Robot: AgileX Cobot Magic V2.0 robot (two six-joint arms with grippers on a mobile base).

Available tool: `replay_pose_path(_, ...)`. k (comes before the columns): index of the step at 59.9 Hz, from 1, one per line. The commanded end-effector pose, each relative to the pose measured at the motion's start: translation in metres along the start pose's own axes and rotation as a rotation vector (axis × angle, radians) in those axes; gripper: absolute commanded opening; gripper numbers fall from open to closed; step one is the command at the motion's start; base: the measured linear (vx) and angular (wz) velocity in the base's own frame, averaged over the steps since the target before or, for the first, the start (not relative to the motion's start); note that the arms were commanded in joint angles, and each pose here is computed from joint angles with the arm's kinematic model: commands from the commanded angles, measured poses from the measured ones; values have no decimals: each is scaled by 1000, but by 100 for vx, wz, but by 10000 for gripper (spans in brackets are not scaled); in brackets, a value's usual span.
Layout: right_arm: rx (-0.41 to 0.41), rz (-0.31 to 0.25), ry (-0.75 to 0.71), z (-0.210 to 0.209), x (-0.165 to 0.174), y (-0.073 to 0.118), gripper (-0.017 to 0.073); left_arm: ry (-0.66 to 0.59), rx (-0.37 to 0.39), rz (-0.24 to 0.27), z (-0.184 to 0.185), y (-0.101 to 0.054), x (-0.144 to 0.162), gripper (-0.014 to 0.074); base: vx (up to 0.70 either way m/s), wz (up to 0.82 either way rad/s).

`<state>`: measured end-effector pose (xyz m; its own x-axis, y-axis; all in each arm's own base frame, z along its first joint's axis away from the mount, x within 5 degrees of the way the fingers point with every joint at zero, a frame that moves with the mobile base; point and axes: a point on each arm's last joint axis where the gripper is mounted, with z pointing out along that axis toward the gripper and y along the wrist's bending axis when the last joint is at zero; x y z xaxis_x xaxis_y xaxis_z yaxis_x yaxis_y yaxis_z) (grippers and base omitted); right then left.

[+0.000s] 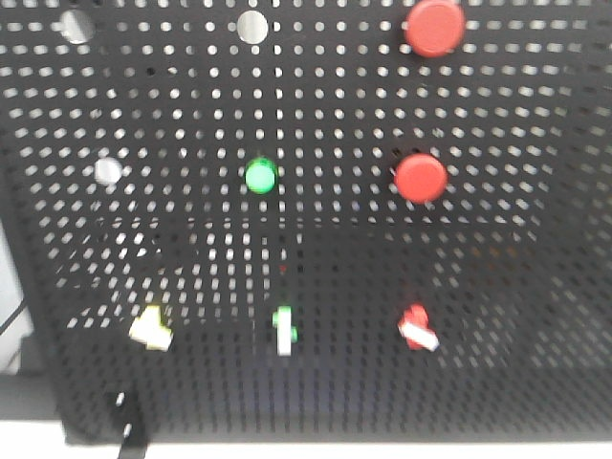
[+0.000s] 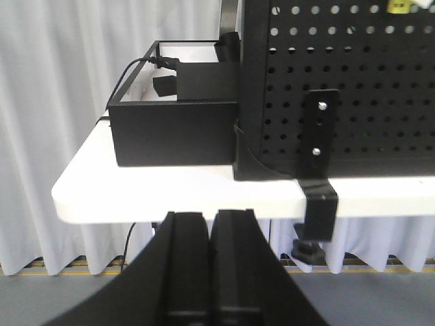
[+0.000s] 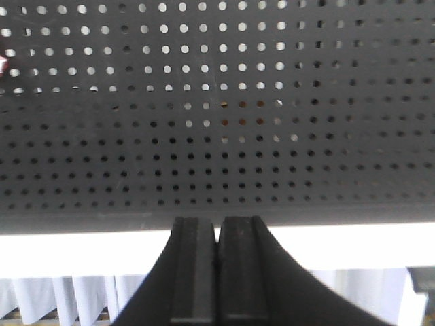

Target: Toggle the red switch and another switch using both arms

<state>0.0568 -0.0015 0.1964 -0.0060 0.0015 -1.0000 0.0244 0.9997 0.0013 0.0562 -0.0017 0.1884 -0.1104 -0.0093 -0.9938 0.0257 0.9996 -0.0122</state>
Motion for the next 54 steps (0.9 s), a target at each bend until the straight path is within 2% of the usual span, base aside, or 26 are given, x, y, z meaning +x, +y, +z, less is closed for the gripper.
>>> replay_pose_path(1, -2, -8, -91, -1, -7, 0, -6, -70, 1, -9, 0, 0, -1, 2, 16, 1)
replay_pose_path(54, -2, -7, -92, -1, -7, 0, -6, -70, 1, -9, 0, 0, -1, 2, 7, 0)
